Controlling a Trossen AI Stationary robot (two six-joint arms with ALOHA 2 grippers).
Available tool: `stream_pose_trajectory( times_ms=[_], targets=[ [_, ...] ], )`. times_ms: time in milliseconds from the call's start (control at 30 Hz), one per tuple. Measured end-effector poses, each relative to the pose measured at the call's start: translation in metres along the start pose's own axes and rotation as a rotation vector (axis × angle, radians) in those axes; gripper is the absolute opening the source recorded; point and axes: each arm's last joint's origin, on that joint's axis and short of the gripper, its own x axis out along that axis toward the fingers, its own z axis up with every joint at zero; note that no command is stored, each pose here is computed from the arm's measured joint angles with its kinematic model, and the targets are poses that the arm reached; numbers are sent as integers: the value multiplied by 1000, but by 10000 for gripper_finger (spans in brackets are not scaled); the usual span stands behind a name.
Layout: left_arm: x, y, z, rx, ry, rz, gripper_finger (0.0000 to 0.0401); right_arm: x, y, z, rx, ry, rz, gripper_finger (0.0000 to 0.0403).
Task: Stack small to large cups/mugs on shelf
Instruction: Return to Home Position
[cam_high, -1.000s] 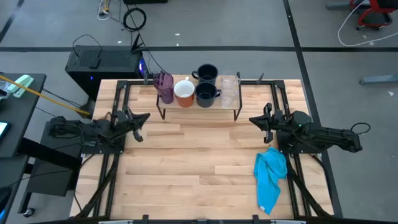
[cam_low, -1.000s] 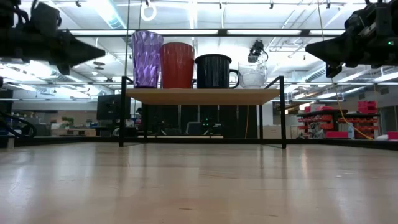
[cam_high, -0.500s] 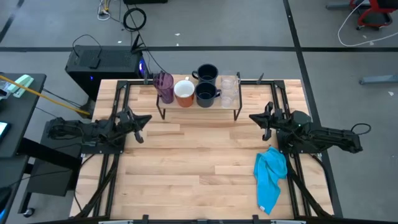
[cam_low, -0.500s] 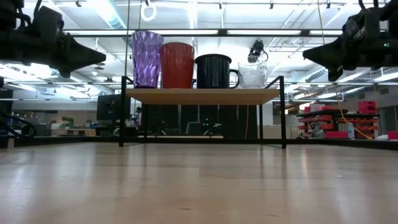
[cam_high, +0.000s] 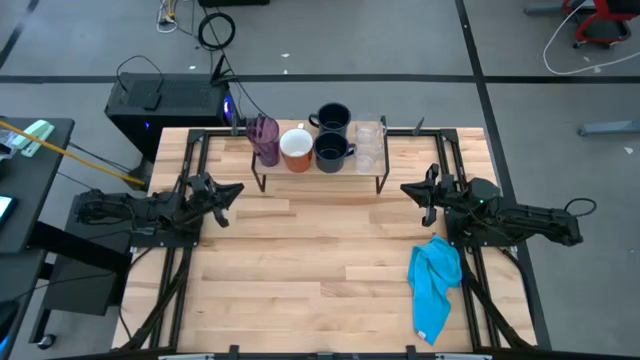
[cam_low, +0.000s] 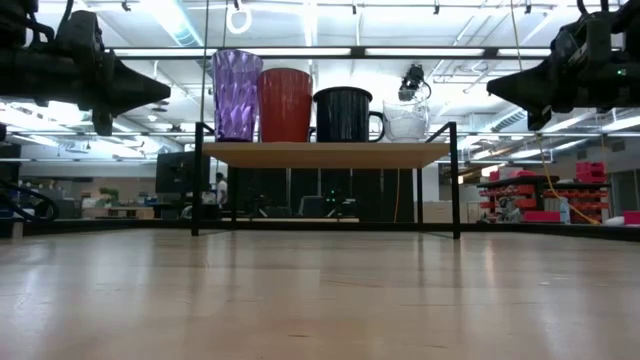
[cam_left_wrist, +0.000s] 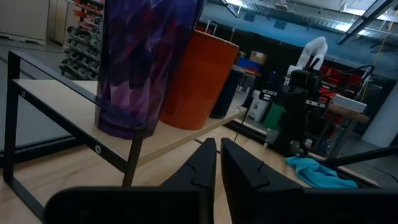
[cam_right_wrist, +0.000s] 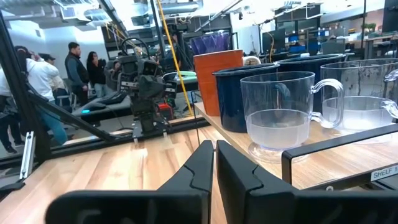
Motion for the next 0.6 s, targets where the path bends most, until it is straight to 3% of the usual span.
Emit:
stream_pose_trajectory(
  times_ms=[600],
  targets=[
    [0,0,0,0,-2,0,35,0,0,0,0,0,0,29]
  ],
)
